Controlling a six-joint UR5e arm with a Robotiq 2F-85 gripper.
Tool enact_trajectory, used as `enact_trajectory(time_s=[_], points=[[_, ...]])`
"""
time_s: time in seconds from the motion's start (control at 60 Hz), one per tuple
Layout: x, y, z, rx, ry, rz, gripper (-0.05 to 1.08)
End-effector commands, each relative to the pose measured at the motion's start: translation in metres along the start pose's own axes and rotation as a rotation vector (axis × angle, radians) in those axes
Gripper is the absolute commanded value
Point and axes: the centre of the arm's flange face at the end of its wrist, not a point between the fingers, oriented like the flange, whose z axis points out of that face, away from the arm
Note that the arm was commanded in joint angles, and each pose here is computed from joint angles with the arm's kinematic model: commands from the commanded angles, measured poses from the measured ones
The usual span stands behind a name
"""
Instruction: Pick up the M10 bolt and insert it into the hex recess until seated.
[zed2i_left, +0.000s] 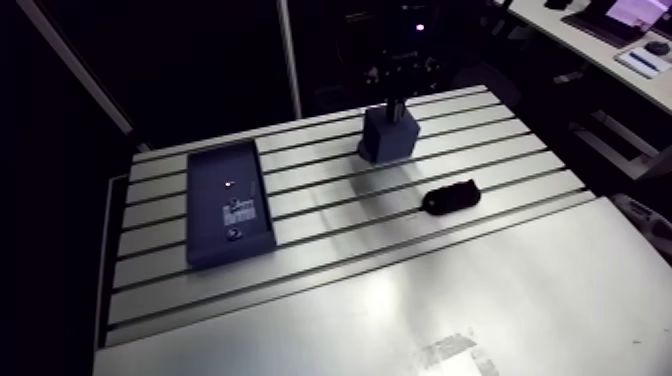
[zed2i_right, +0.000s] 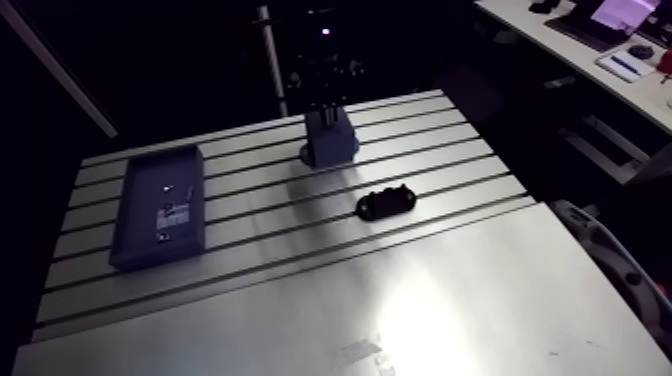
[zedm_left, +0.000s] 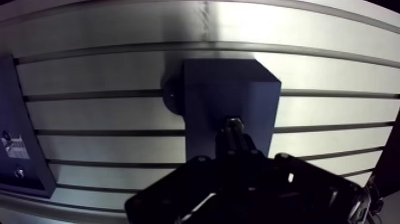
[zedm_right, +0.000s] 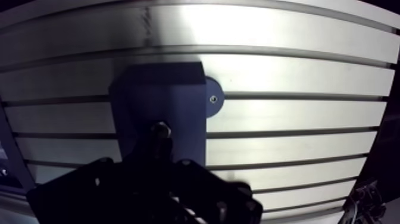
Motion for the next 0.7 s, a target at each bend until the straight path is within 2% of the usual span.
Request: enact_trajectory(time_s=[0.017,0.7], points=[[0.0005,0.0002,0.0000,0.000,0.001,0.000,1.08],[0.0001,0.0000,0.0007,-0.001,0.000,-0.002,1.08]])
